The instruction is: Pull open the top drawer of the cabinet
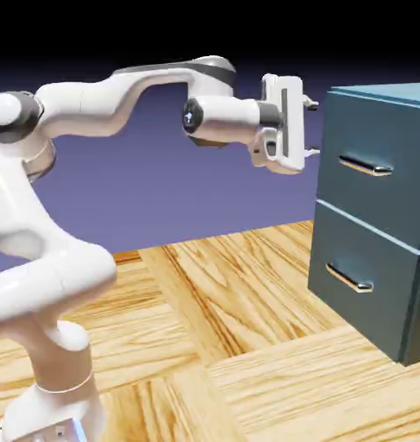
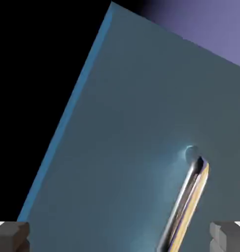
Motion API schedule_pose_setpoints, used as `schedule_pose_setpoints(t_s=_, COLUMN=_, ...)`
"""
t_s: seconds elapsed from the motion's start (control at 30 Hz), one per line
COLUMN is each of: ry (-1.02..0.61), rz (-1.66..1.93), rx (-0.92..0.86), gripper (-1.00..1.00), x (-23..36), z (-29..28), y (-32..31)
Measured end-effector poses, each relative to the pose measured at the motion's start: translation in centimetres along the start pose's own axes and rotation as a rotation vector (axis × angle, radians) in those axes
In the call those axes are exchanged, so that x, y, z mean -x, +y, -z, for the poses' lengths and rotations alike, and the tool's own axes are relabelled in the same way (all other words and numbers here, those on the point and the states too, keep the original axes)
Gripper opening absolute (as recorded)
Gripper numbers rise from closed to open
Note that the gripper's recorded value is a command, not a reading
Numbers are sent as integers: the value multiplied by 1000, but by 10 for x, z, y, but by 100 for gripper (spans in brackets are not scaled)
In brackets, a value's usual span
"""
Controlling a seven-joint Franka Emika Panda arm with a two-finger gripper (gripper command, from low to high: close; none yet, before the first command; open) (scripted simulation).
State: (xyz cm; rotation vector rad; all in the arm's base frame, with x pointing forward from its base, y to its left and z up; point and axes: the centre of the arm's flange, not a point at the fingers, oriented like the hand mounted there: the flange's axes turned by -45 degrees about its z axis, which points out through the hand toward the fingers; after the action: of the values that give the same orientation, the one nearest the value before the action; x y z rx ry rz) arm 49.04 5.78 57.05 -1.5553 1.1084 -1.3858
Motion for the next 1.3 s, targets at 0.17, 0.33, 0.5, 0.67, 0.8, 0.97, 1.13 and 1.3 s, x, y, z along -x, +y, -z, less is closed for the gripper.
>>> schedule_pose_setpoints(t_s=0.17, ry=1, rz=-114, rx=-47, gripper=0, x=17, z=-35, y=23)
schedule_pose_setpoints(t_s=0.33, ry=4, rz=-237, rx=-90, gripper=0, x=32, z=-71, y=53)
schedule_pose_setpoints(t_s=0.5, ry=13, rz=-339, rx=-120, gripper=0, x=42, z=-99, y=82)
schedule_pose_setpoints(t_s=0.67, ry=13, rz=-338, rx=-120, gripper=0, x=40, z=-146, y=76)
schedule_pose_setpoints(t_s=0.8, ry=12, rz=-339, rx=-121, gripper=-100, x=40, z=-140, y=77)
schedule_pose_setpoints(t_s=0.97, ry=12, rz=-339, rx=-121, gripper=-100, x=42, z=-93, y=83)
schedule_pose_setpoints(t_s=1.13, ry=13, rz=-339, rx=-121, gripper=-100, x=44, z=-41, y=89)
schedule_pose_setpoints(t_s=1.3, ry=12, rz=-339, rx=-121, gripper=-100, x=45, z=12, y=95)
